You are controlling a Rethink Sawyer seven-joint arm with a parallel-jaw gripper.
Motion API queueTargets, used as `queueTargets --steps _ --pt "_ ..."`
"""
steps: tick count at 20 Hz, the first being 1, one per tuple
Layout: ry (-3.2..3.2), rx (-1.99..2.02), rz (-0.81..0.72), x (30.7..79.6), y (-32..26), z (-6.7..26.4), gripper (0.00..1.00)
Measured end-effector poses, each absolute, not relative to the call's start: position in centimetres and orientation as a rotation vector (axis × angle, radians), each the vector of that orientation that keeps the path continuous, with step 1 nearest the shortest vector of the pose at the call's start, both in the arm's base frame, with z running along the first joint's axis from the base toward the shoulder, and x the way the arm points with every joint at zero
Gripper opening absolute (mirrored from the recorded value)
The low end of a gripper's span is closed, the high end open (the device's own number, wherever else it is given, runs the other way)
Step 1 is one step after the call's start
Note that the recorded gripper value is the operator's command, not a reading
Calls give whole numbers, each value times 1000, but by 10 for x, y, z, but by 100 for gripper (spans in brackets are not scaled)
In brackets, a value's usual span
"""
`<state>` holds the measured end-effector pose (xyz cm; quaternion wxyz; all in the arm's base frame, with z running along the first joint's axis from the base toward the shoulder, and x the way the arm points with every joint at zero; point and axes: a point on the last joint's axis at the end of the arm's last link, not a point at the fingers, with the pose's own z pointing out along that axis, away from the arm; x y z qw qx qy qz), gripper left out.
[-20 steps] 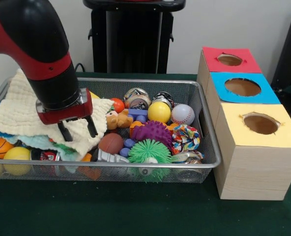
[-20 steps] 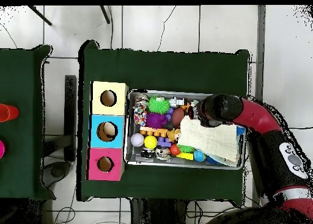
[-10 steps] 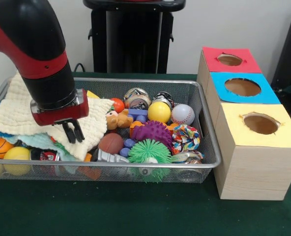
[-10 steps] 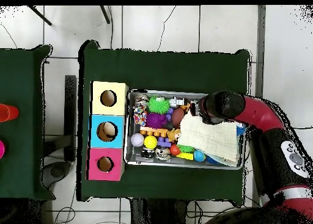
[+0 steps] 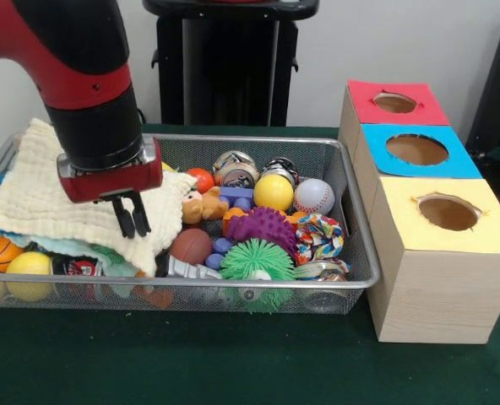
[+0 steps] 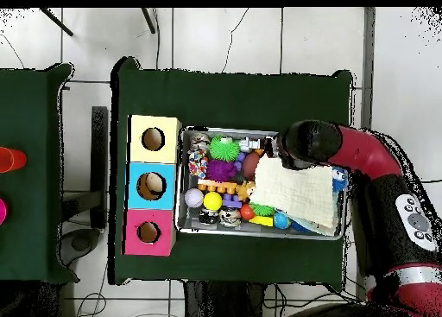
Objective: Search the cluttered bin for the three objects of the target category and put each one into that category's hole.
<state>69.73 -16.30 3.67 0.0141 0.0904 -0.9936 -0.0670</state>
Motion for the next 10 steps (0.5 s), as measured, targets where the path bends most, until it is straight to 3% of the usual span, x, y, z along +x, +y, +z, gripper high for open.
queueTargets --steps 10 --pt "-3166 353 -97 721 -151 106 0"
